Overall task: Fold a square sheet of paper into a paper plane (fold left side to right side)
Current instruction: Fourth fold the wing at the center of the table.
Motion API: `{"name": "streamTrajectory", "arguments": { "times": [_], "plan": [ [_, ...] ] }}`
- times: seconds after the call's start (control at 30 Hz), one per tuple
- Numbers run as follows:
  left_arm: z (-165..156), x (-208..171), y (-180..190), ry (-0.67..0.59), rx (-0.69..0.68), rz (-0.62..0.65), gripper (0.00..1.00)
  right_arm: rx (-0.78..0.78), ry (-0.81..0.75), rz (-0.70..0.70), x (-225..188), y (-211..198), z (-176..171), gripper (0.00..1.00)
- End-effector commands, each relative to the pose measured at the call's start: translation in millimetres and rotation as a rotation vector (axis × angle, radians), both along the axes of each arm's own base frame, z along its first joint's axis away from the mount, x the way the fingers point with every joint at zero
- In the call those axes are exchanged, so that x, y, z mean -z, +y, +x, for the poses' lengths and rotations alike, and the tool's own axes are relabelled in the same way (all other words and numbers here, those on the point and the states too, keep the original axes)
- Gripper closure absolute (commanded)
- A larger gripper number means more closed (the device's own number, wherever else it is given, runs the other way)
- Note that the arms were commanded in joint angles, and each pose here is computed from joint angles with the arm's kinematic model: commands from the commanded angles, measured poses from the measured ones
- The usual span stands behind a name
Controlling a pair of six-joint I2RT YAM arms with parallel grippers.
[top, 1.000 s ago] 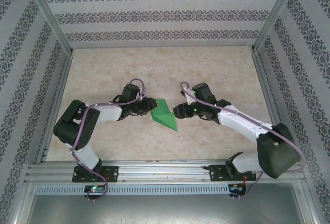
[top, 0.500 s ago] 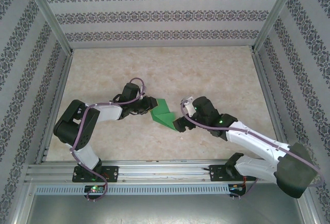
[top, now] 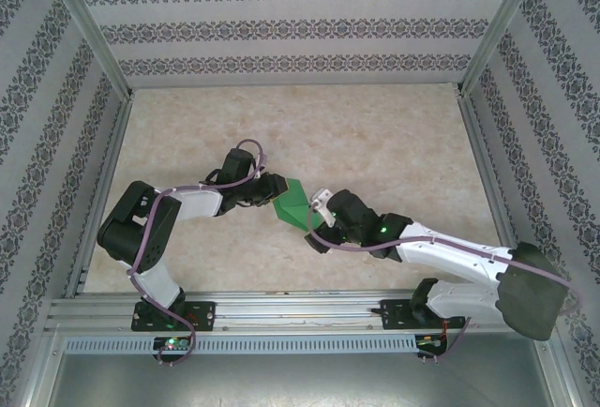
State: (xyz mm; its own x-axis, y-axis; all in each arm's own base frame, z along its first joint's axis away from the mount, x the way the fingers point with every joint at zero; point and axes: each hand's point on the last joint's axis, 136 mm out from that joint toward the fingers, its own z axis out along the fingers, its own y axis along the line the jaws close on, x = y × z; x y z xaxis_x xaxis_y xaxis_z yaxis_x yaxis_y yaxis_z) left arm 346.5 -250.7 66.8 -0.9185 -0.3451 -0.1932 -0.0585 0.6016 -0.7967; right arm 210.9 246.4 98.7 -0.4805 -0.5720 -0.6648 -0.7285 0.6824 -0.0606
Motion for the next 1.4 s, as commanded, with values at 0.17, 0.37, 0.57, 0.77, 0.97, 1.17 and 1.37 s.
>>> {"name": "streamTrajectory", "arguments": {
  "times": [0.17, 0.37, 0.57, 0.77, 0.97, 1.17, 1.37],
  "plan": [
    [-1.4, -2.7, -8.5, 0.000, 0.036, -0.004, 0.72, -0.038, -0.171, -0.097, -5.4, 20.9, 1.9, 0.11],
    [-0.3, -4.1, -8.7, 0.002, 0.032, -0.010, 0.72, -0.095, -0.155, -0.144, 15.3, 35.3, -6.9, 0.15],
    [-0.1, -5.1, -10.2, 0.003, 0.036, -0.014, 0.72, -0.079, -0.181, -0.179, 23.1, 42.7, 2.5, 0.19],
    [-0.1, -3.9, -9.7, 0.005, 0.035, -0.013, 0.72, -0.057, -0.201, -0.203, 26.9, 44.5, 17.2, 0.27],
    [-0.3, -3.0, -9.9, 0.009, 0.036, -0.013, 0.72, -0.044, -0.184, -0.210, 33.1, 46.9, 32.7, 0.32],
    [-0.3, -2.8, -9.8, 0.010, 0.035, -0.013, 0.72, -0.024, -0.173, -0.236, 43.6, 46.3, 42.3, 0.36],
    [-0.2, -3.9, -10.3, 0.008, 0.037, -0.013, 0.72, -0.010, -0.152, -0.247, 52.0, 42.3, 42.5, 0.43]
  ]
}}
